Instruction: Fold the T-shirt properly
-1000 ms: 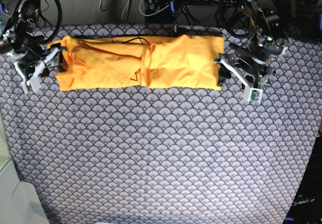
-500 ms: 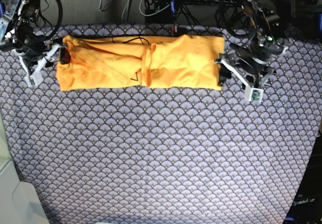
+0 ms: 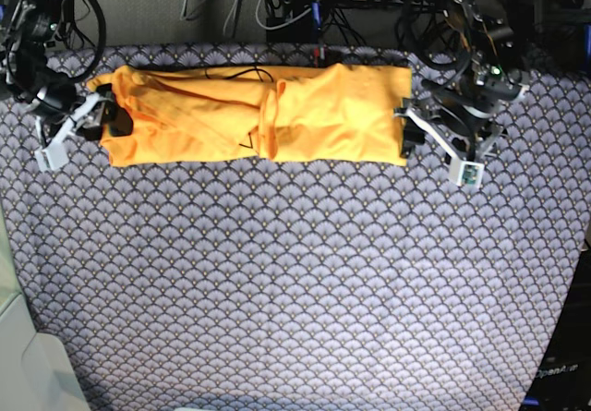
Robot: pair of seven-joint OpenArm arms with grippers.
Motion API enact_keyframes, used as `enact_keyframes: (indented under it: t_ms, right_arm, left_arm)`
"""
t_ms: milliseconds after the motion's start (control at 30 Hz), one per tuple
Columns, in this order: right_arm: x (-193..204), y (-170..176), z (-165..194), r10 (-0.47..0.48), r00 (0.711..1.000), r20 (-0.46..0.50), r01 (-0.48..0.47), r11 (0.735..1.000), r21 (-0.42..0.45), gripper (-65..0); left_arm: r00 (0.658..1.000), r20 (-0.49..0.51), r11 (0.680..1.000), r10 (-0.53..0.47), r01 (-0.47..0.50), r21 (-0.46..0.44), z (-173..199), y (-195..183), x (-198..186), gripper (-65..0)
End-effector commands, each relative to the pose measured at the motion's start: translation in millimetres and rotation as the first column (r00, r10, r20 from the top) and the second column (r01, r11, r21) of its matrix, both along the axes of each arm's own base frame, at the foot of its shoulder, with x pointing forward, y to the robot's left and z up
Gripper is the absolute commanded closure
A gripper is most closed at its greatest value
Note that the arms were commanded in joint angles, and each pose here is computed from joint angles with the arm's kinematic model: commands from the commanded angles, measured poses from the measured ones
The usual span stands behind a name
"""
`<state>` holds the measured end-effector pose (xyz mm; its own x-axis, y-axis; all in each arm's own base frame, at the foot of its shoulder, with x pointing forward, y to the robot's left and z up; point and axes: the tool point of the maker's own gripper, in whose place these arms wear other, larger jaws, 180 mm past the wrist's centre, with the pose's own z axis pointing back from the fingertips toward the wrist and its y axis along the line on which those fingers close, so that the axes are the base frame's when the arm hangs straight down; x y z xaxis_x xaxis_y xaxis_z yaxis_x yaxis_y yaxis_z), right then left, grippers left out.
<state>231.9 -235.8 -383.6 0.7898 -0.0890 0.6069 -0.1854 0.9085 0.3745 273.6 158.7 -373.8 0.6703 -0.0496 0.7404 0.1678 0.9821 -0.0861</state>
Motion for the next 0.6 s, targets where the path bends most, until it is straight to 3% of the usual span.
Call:
enact_keyframes:
  t_ms: [0, 233, 567]
  right_arm:
    - [6, -10, 7, -0.005, 1.000, 0.023, 0.006, 1.000, -0.011, -40.4]
    - [7, -29, -4, -0.032, 0.999, -0.022, 0.031, 0.999, -0.010, -40.5]
    - [5, -22, -3, -0.007, 0.999, -0.049, 0.008, 1.000, 0.017, -42.1]
  left_arm:
    - [0.999, 0.045, 1.000, -0.003, 0.003, -0.003, 11, 0, 7, -46.6]
    - [0.999, 0.044, 1.000, -0.002, 0.002, -0.001, 11, 1, 6, -46.6]
    - [0.999, 0.045, 1.000, -0.002, 0.002, -0.002, 11, 1, 7, -46.5]
